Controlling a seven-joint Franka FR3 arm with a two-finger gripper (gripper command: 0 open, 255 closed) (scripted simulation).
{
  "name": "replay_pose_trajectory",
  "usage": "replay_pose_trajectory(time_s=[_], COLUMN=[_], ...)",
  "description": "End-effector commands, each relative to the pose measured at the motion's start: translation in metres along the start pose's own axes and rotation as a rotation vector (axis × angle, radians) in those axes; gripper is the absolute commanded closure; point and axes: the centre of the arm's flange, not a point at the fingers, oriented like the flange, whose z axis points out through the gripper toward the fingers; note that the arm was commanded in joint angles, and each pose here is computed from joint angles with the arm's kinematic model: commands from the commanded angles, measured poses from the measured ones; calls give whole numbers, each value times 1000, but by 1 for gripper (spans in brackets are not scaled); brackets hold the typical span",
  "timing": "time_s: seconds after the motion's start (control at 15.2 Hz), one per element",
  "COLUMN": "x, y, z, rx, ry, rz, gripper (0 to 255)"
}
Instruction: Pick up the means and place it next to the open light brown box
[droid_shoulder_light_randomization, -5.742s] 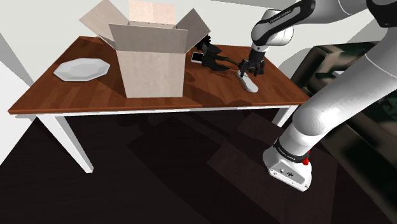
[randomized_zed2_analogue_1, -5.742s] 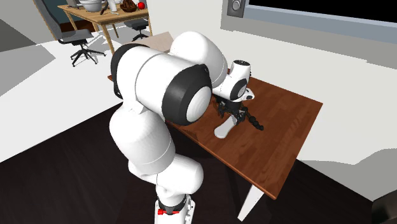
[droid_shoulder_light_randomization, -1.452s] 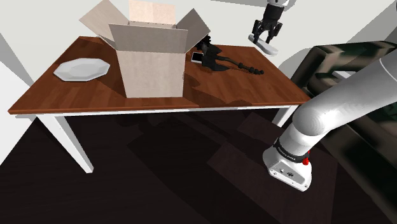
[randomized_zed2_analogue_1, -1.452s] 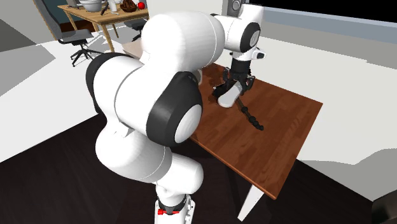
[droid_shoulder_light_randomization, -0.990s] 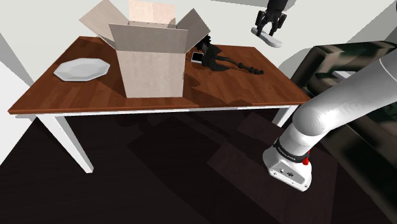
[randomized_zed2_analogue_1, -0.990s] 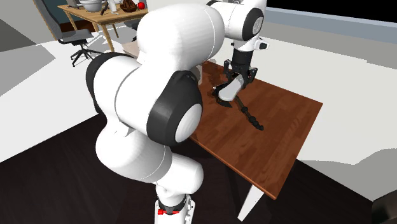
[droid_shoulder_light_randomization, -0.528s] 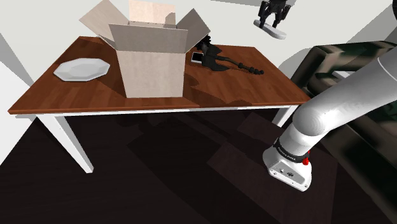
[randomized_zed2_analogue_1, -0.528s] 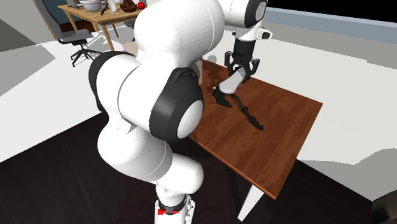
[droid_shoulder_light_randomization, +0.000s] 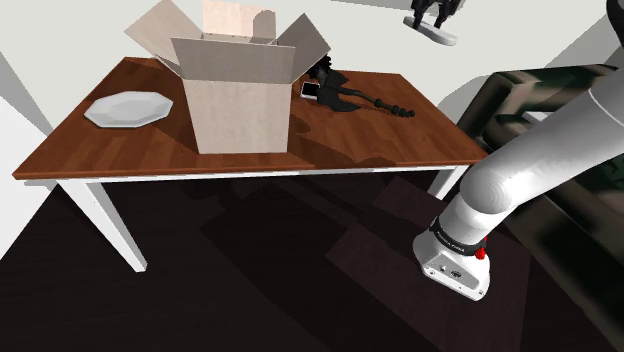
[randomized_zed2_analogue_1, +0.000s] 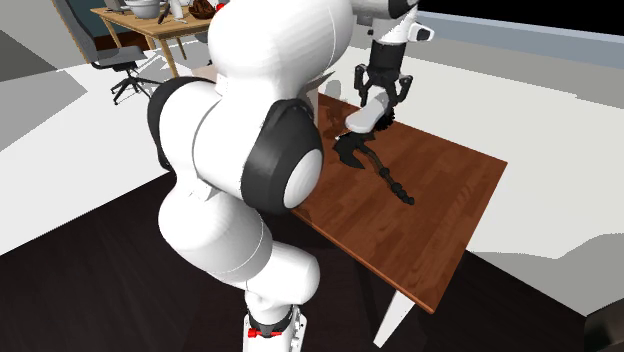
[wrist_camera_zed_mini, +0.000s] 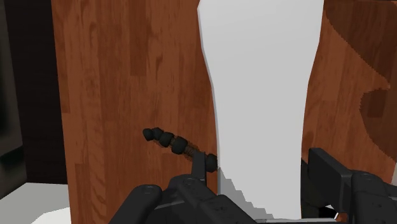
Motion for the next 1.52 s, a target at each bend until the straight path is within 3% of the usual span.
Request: replay_pose_trajectory(time_s=[0.0,0.53,1.45], x=[0,0,-47], y=[1,0,-179], z=[-11,-52,-51], rx=[0,0,0], ry=[0,0,0], rz=[0,0,0], gripper=[255,255,255])
